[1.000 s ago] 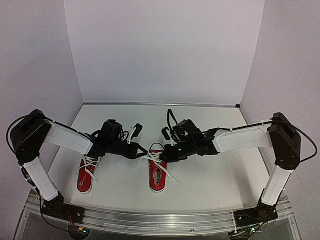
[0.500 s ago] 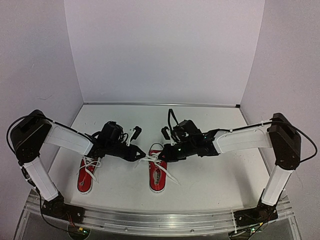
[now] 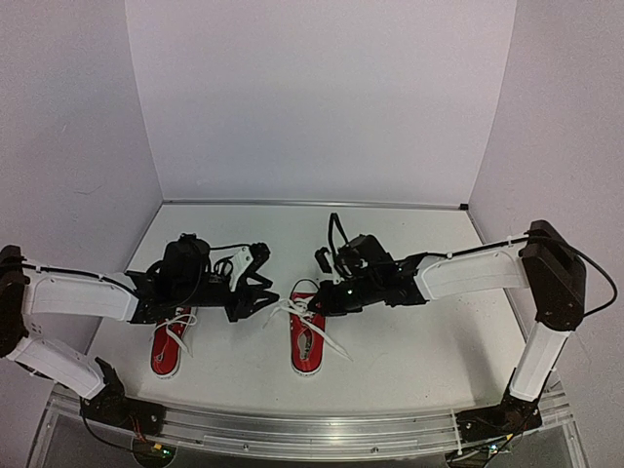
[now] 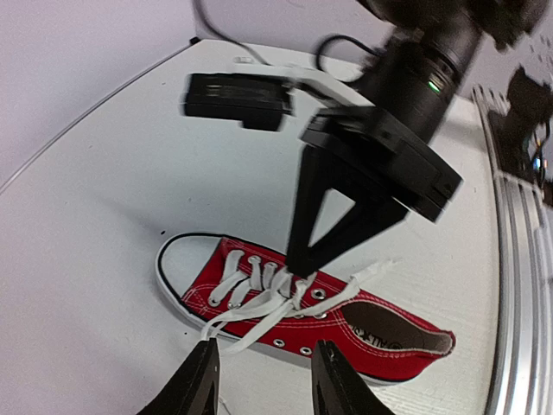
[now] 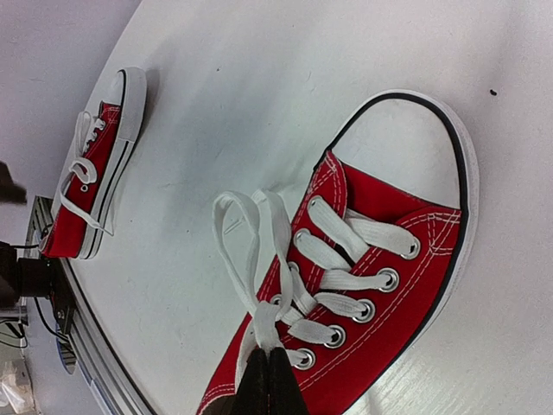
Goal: Tie the shoes
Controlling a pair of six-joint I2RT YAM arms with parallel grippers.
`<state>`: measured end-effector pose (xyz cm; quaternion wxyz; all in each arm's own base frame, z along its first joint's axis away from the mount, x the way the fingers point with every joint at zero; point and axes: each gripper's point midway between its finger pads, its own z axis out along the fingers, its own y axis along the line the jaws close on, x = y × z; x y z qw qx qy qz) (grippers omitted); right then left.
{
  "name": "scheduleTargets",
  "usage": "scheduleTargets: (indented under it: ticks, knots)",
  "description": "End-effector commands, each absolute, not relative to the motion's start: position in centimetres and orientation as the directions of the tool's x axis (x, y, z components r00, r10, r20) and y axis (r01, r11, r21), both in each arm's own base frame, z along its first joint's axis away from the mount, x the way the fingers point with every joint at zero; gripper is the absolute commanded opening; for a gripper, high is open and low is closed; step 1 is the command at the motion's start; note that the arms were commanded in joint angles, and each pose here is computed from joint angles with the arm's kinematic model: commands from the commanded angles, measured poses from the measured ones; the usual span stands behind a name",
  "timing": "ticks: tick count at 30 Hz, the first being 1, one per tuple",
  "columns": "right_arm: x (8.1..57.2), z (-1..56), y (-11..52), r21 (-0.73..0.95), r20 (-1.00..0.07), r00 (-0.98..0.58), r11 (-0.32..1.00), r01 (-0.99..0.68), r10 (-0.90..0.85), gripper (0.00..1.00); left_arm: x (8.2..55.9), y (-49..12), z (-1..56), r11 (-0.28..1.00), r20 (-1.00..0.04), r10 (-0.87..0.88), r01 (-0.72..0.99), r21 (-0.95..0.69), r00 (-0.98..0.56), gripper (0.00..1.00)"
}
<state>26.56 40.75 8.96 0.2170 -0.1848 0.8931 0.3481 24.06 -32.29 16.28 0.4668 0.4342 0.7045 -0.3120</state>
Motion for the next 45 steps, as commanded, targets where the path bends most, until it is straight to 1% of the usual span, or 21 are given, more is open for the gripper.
scheduleTargets:
  ticks: [1,4,8,17,27,40,43,45]
  knots:
    - [26.9,8.5,41.2,0.558,-0.511,-0.844,0.684,-0.470,-0.162,0.00,22.4,-33.7,14.0,0.265,-0.847,0.523,0.926,0.269,0.097,0.37]
    - [26.9,8.3,41.4,0.563,-0.504,-0.848,0.682,-0.467,-0.165,0.00,22.1,-34.9,12.2,0.194,-0.805,0.573,0.928,0.317,0.155,0.32]
    - [26.8,8.3,41.5,0.568,-0.500,-0.850,0.679,-0.466,-0.165,0.00,22.1,-36.2,11.3,0.143,-0.779,0.593,0.925,0.351,0.204,0.28]
    - [26.7,8.0,41.7,0.574,-0.490,-0.855,0.675,-0.463,-0.169,0.00,22.8,-37.4,10.9,0.104,-0.760,0.594,0.912,0.397,0.263,0.23]
    - [26.9,8.7,41.6,0.573,-0.503,-0.849,0.673,-0.467,-0.160,0.00,23.3,-38.6,10.2,0.065,-0.730,0.616,0.904,0.422,0.297,0.22]
    - [27.0,8.8,41.6,0.572,-0.506,-0.848,0.675,-0.466,-0.156,0.00,23.2,-39.4,8.7,0.047,-0.715,0.636,0.909,0.413,0.291,0.20]
    - [27.0,8.8,41.6,0.573,-0.506,-0.848,0.674,-0.466,-0.156,0.00,23.2,-39.5,8.7,0.050,-0.715,0.637,0.909,0.414,0.290,0.15]
    - [27.0,8.8,41.5,0.574,-0.505,-0.849,0.674,-0.465,-0.156,0.00,23.3,-39.5,8.7,0.054,-0.715,0.637,0.909,0.412,0.287,0.08]
